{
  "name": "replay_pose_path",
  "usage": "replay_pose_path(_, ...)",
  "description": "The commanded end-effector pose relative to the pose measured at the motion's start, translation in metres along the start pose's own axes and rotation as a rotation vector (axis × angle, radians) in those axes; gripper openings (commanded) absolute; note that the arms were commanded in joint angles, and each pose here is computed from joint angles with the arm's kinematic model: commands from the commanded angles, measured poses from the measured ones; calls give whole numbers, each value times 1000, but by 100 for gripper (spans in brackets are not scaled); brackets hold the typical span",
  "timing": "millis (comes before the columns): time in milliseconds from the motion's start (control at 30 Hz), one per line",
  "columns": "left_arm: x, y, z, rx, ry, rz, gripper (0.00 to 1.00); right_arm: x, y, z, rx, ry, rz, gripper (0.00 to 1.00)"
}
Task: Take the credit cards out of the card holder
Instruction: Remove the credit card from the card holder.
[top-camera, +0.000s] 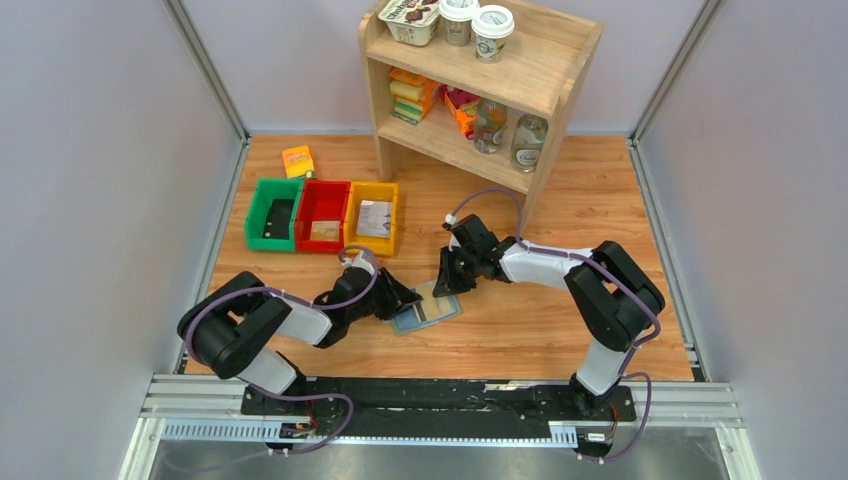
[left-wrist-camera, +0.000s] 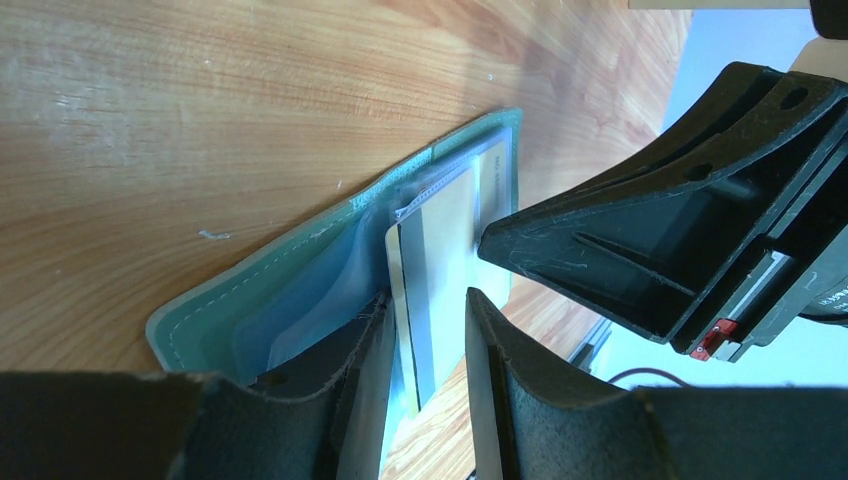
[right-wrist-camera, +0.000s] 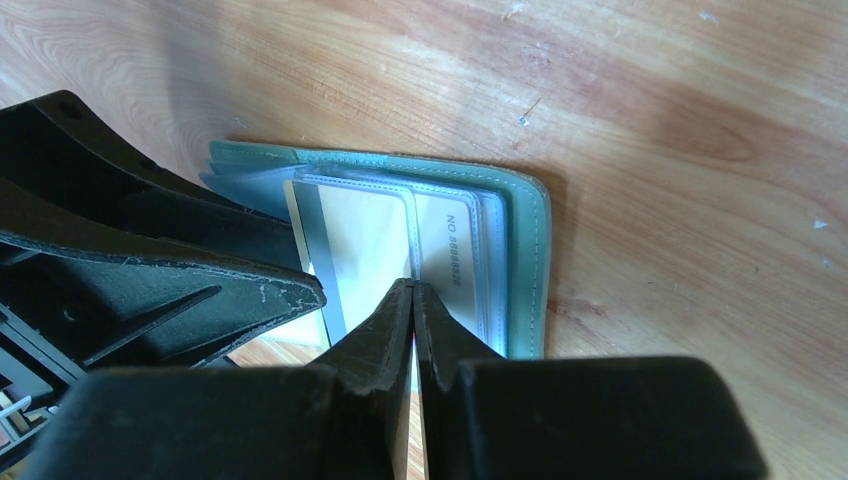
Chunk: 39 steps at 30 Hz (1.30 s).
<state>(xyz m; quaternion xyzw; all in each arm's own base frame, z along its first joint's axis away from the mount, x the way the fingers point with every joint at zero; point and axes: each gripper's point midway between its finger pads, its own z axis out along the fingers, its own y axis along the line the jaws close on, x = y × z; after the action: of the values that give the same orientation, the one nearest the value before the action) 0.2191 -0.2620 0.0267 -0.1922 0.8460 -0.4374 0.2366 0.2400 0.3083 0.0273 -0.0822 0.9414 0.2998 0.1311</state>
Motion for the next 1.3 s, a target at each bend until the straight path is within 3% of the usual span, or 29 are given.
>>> replay_pose_path(0,5,20,2,-28,-9,-4,41,34,-52,9,193,97,1,8)
replay_pose_path(333,2,0,3,187,-61,-44,39,34,-52,9,190,95,-1,7)
replay_pose_path(467,-1,-15,-3,246,-70,7,37,35,-52,9,189,97,0,7)
replay_pose_path(700,-12,-52,-20,368,-117,61,27,35,-52,9,189,99,0,7)
replay_pose_path(900,-6,-58,-14,367,-68,77,25,35,-52,9,187,97,1,7)
replay_pose_path(1267,1,-70,1,382,-36,104,30,34,-51,9,185,96,-1,6)
